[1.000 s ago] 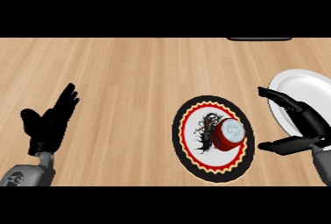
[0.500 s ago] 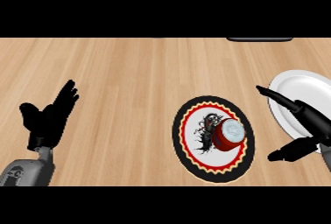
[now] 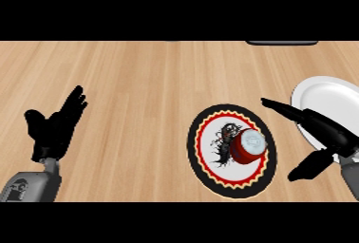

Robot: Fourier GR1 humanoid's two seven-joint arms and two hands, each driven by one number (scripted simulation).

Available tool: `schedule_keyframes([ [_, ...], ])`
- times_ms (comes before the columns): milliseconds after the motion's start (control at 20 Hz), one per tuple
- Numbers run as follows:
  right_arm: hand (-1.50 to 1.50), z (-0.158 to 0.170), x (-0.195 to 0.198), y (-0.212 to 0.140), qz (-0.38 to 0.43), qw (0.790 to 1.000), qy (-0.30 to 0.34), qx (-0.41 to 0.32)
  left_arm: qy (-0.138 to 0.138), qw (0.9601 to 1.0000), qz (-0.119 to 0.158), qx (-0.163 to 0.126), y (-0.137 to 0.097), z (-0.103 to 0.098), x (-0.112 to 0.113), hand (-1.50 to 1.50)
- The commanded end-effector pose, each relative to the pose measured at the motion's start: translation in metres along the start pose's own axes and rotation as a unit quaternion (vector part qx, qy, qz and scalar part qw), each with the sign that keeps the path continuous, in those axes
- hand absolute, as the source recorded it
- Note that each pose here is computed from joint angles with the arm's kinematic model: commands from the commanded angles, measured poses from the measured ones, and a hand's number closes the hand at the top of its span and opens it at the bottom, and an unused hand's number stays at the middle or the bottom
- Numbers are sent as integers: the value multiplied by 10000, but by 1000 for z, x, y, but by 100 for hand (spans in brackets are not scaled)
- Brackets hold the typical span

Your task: Pick the can from the plate and place it in the plate

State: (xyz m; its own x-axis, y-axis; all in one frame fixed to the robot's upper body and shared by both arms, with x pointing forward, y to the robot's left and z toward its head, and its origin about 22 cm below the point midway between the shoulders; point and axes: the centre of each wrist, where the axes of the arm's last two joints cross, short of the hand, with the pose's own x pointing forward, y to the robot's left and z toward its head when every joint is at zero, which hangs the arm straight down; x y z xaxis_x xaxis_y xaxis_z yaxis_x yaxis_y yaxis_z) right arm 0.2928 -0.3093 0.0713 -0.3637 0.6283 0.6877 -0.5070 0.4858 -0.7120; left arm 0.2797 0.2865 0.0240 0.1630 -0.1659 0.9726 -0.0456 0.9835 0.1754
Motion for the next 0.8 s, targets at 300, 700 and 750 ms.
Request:
schedule_keyframes([
  [300,-150,-24,12,20,752,9928,683,642,-16,10000,55,1,-1,-17,3,0],
  [700,-150,-45,29,30,856,9883,771,1001,116,9999,8,-44,-3,10,-15,0],
  [750,-150,-62,28,7,864,9892,807,864,18,9999,69,-105,-8,-8,10,0],
])
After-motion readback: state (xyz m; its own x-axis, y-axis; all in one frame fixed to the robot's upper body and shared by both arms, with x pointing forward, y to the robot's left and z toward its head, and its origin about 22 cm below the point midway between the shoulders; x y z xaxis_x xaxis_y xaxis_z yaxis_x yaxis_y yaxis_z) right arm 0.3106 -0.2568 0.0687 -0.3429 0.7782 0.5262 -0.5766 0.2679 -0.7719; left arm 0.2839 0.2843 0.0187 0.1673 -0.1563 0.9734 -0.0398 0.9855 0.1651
